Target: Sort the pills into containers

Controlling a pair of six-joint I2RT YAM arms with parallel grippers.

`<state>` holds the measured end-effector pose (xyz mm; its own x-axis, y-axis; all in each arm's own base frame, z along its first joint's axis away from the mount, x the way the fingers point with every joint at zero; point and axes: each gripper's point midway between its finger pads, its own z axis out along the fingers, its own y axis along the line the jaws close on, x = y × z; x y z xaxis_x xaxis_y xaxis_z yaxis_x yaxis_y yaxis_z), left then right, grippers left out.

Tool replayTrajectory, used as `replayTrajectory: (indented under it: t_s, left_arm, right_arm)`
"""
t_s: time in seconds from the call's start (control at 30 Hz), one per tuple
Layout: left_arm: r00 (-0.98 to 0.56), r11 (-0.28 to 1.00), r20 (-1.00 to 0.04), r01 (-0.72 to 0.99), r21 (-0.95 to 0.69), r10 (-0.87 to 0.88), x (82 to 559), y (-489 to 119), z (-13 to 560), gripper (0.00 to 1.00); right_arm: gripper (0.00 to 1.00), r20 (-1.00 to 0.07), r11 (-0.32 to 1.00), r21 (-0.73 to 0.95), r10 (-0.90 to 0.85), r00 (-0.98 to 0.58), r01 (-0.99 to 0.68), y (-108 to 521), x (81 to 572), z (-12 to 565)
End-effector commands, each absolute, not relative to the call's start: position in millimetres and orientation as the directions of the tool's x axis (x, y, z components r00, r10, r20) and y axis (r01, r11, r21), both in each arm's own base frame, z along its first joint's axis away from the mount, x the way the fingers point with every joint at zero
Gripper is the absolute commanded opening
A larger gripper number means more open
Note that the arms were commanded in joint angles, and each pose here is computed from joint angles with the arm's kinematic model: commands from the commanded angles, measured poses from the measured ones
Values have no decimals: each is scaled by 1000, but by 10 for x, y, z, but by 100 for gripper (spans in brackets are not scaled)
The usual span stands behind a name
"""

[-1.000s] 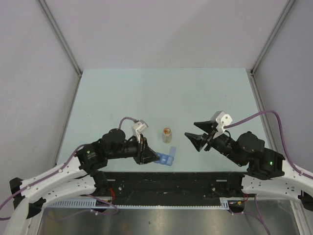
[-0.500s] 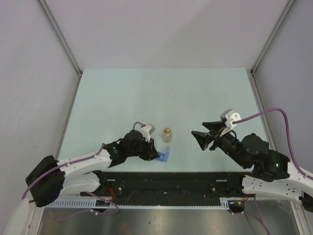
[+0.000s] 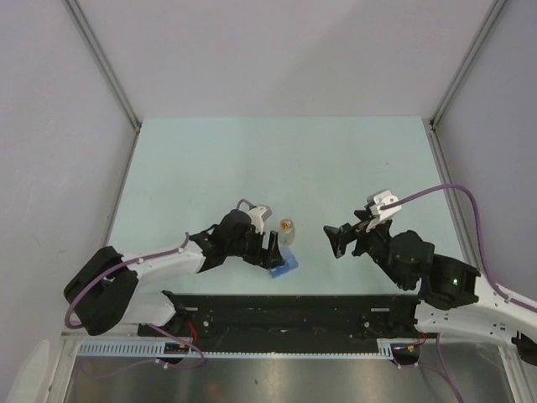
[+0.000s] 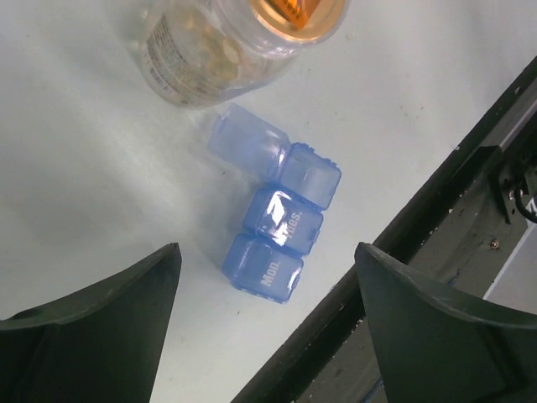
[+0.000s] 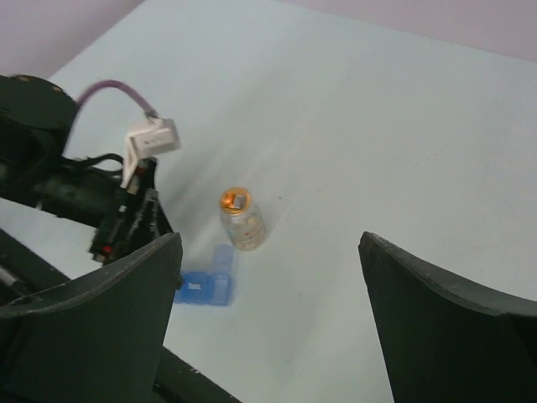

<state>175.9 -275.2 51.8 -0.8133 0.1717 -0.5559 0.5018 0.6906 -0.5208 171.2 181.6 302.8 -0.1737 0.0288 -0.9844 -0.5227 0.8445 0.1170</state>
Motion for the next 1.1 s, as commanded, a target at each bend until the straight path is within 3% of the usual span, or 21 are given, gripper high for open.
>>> replayTrajectory:
  t_s: [0.0, 0.27, 0.4, 0.57, 1.07]
  left_arm:
    - [-780, 705, -609, 512, -491, 143, 1845, -2676, 781, 91]
    - [-730, 741, -684, 464, -486, 9, 1791, -2369, 1321, 100]
    - [-682, 710, -725, 465, -529, -93, 1706, -2248, 1656, 100]
    - [-682, 665, -724, 492, -562, -107, 1553, -2215, 1717, 100]
    - [-713, 659, -696, 483, -577, -87, 1454, -2192, 1549, 100]
  right_arm:
    - [90, -983, 896, 123, 52, -174, -426, 1781, 1890, 2974]
    - [86, -950, 895, 165, 30, -312, -415, 2098, 2178, 2585]
    - [87, -911, 855, 233, 26, -411, -463, 2396, 2332, 2328]
    - [100, -887, 844, 216, -41, -460, -491, 2708, 2515, 1945]
    - [100, -840, 803, 223, -129, -527, -552, 3299, 2644, 1247]
